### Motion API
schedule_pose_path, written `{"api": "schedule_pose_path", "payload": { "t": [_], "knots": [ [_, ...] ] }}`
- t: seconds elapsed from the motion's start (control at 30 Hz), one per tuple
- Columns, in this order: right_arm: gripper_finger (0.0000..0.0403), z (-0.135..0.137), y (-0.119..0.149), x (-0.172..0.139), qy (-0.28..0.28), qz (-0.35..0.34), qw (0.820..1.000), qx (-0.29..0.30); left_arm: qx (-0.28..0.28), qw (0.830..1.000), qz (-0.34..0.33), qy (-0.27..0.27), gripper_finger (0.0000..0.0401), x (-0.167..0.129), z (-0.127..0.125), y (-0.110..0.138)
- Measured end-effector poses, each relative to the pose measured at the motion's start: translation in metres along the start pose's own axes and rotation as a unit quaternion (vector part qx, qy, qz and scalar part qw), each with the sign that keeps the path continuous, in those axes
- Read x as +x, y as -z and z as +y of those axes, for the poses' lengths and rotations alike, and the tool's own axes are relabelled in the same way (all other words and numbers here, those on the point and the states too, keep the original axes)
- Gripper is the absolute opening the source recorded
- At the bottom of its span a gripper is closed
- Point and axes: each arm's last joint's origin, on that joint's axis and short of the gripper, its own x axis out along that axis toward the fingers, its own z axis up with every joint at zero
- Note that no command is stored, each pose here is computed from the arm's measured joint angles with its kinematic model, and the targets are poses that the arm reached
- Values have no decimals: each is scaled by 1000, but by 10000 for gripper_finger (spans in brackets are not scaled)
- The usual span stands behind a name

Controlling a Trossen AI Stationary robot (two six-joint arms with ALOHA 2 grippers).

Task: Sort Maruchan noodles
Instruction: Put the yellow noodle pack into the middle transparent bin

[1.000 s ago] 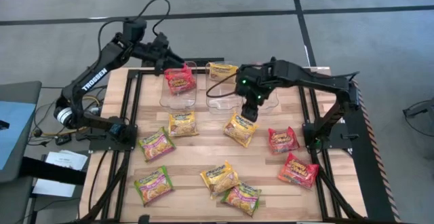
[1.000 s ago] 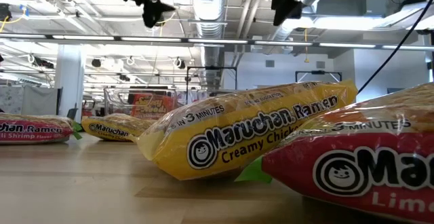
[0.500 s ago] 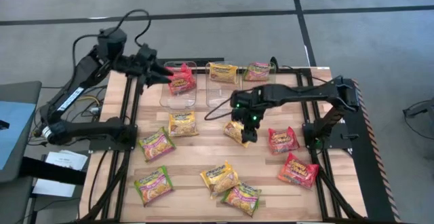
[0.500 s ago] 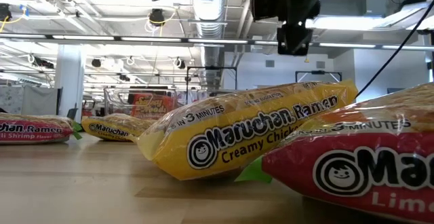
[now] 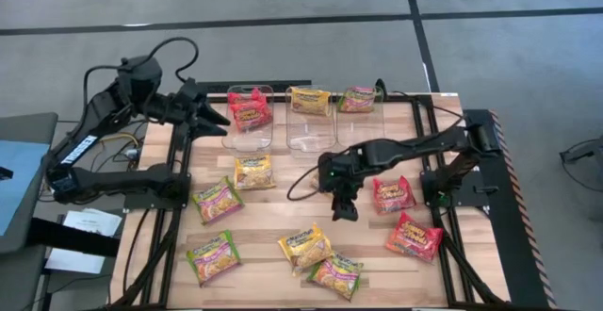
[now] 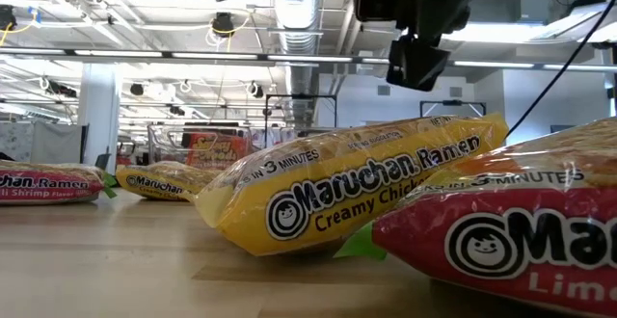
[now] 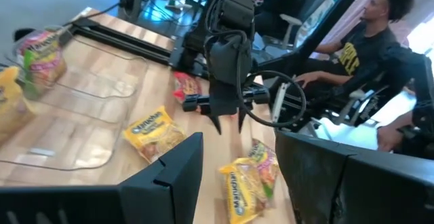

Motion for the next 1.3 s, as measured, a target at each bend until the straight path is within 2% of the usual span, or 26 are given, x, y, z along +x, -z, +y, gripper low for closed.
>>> {"api": "schedule_pose_path", "payload": {
  "t": [0.2,0.43,0.77,0.8,0.87,1.1,1.3],
  "knots": [
    [250,13,-5,7,36,-48,998,-10,-8,1000,6,12,172,2,-3,1],
    [251,22,-6,12,67,-81,994,22,-7,1000,10,18,172,4,-4,2],
    [249,14,-9,62,76,-68,993,56,-32,999,25,14,172,4,-4,5],
    [249,14,-15,66,69,-86,993,51,-34,999,28,13,172,4,-3,6],
    [249,9,-10,70,79,-63,994,50,-33,999,31,13,172,4,-3,7],
    [249,1,-19,93,75,-64,995,-12,-34,999,42,8,172,3,-4,10],
    [249,-3,-19,99,78,-62,994,-36,-24,999,47,-1,172,3,-5,11]
  ]
}}
